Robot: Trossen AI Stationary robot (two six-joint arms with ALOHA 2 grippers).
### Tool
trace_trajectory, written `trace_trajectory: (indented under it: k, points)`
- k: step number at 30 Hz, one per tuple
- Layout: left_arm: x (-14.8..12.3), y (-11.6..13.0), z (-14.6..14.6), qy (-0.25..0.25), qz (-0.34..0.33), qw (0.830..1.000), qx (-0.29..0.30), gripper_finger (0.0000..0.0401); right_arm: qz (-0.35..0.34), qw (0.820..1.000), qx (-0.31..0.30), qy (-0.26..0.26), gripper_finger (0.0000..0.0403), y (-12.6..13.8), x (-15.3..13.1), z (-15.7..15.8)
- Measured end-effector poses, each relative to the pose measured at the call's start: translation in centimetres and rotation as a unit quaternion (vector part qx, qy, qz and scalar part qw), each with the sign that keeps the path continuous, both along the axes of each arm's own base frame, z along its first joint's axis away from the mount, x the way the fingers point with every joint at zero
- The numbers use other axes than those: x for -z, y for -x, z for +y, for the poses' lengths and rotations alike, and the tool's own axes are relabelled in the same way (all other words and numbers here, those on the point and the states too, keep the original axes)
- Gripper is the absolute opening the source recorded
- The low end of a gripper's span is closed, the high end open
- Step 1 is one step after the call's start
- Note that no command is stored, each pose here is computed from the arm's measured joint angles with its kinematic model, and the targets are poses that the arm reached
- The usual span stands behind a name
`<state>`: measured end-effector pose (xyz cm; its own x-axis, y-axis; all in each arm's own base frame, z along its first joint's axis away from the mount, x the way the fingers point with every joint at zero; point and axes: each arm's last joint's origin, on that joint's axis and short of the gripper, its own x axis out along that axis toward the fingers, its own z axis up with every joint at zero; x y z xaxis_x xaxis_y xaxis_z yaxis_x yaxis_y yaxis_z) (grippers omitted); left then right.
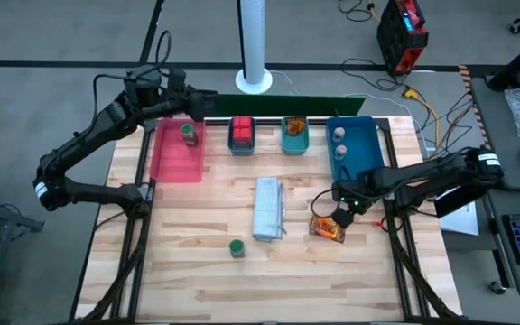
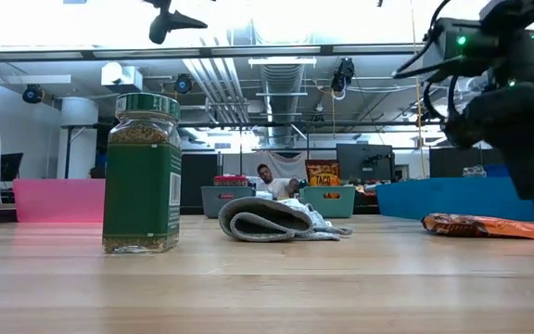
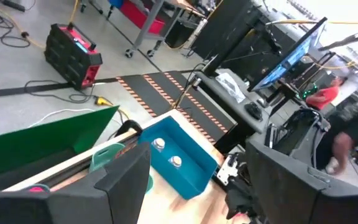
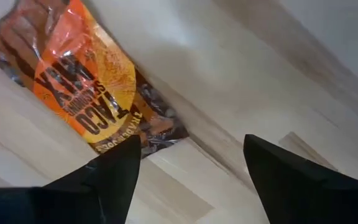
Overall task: Sort spices by type
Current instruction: Put the orange seasoning pack into the green bin
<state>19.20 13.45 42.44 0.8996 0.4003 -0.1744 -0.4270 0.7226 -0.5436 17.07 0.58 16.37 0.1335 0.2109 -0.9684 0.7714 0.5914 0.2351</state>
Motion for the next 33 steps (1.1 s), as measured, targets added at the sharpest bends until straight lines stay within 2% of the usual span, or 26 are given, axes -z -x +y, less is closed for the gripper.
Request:
trace_trajectory:
  k: [7, 15, 19, 28, 31, 33]
  points:
    - [0.0, -0.4, -0.6, -0.037, 0.016, 0.999, 0.023, 0.0247, 0.004, 0.999, -0.044, -0.017, 0.0263, -1.0, 2.3, 0.9]
    - [0.1, -0.4, -0.6, -0.051, 0.024, 0.998, 0.028, 0.0247, 0.045, 0.998, -0.033, -0.013, 0.0227, -1.7, 4.3, 1.3]
    - [0.3, -0.5, -0.6, -0.076, 0.044, 0.996, 0.035, 0.0247, 0.064, 0.997, -0.045, -0.005, 0.0181, -1.9, 5.2, 1.3]
    - [0.7, -0.9, -0.3, -0.091, 0.065, 0.993, 0.042, 0.0247, 0.063, 0.996, -0.056, 0.004, 0.0027, -2.4, 5.9, 1.3]
    - [0.9, -1.1, -0.3, -0.093, 0.069, 0.991, 0.060, 0.0247, 0.042, 0.998, -0.053, 0.016, 0.0014, -2.9, 5.0, 1.3]
    - [1.2, -1.4, -0.4, -0.093, 0.070, 0.987, 0.106, 0.0247, 0.034, 0.998, -0.043, 0.024, 0.0010, -3.3, 3.9, 1.3]
